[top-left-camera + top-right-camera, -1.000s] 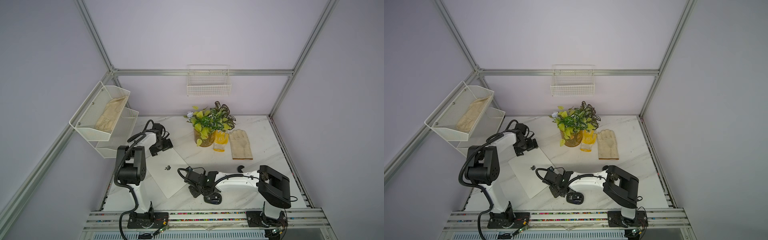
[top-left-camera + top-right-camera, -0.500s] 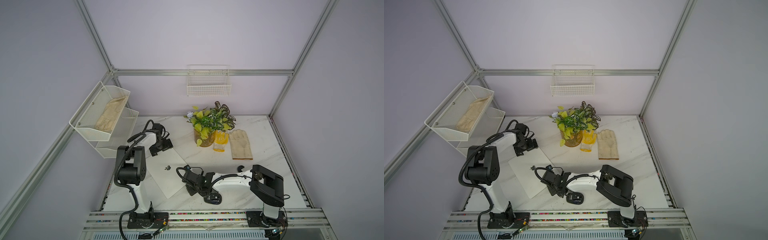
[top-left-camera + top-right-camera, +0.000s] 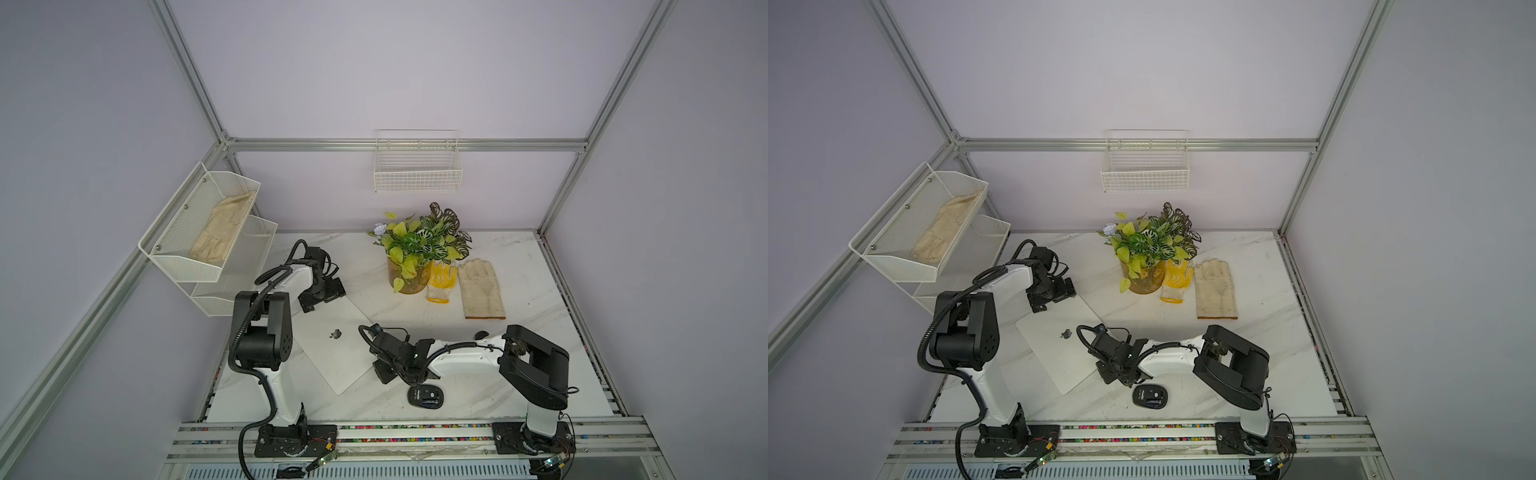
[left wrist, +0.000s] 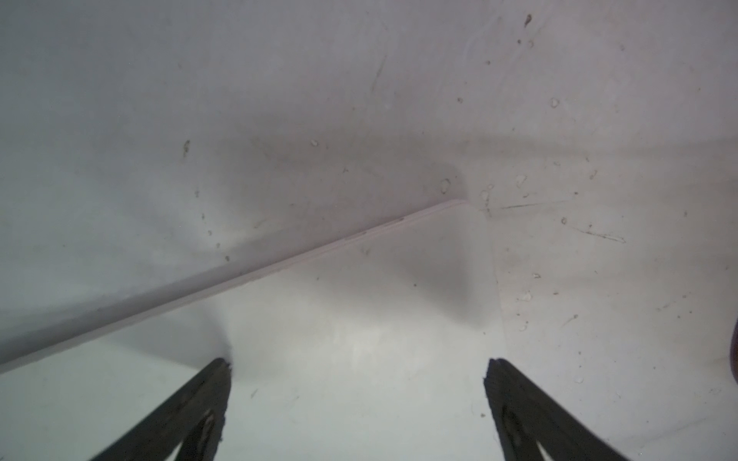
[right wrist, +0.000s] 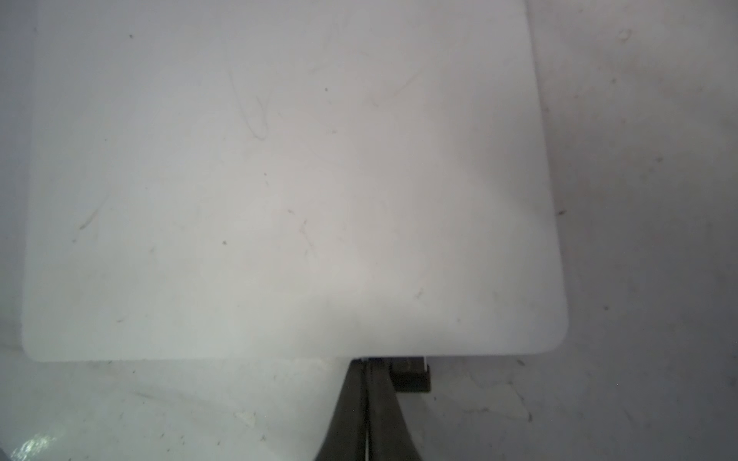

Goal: Insert the wireless mouse receiver into the laptop
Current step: Insert the USB plug into the USB port.

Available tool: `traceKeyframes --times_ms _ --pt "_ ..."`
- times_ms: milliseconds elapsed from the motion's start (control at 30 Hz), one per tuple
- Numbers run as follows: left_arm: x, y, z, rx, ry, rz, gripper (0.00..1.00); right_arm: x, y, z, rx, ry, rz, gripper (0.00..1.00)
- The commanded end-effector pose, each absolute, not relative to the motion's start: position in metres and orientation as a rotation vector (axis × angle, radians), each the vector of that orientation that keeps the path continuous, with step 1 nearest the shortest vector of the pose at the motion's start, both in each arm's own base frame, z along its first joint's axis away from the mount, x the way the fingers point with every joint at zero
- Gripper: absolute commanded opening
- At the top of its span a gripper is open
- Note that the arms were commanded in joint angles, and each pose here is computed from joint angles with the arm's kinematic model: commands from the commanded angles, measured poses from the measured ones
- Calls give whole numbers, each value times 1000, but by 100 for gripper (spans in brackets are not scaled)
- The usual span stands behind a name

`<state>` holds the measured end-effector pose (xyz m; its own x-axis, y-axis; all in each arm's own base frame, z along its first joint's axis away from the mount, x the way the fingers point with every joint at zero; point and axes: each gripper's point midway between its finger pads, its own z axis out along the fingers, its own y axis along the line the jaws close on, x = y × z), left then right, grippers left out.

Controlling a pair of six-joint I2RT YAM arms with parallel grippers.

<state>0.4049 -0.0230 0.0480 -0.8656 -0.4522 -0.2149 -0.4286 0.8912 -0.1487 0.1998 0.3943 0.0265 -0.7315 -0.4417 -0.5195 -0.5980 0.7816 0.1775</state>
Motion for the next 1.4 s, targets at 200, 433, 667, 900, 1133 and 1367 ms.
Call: traceKeyframes --times_ms 200,433,667,900,1133,1367 --pt "403 -20 34 -667 2842 -107 100 185 354 30 -732 2588 390 8" --pt "401 -20 34 -666 2844 -109 100 198 370 14 -745 2586 332 7" --pt "399 -20 36 -662 2844 -111 100 222 377 -1 -717 2560 233 6" --pt "394 -21 37 -657 2849 -114 100 242 370 7 -687 2521 210 6" --pt "386 -35 42 -634 2851 -103 100 268 345 17 -623 2529 216 7" --pt "367 -52 31 -682 2882 -156 100 294 345 17 -613 2542 249 10"
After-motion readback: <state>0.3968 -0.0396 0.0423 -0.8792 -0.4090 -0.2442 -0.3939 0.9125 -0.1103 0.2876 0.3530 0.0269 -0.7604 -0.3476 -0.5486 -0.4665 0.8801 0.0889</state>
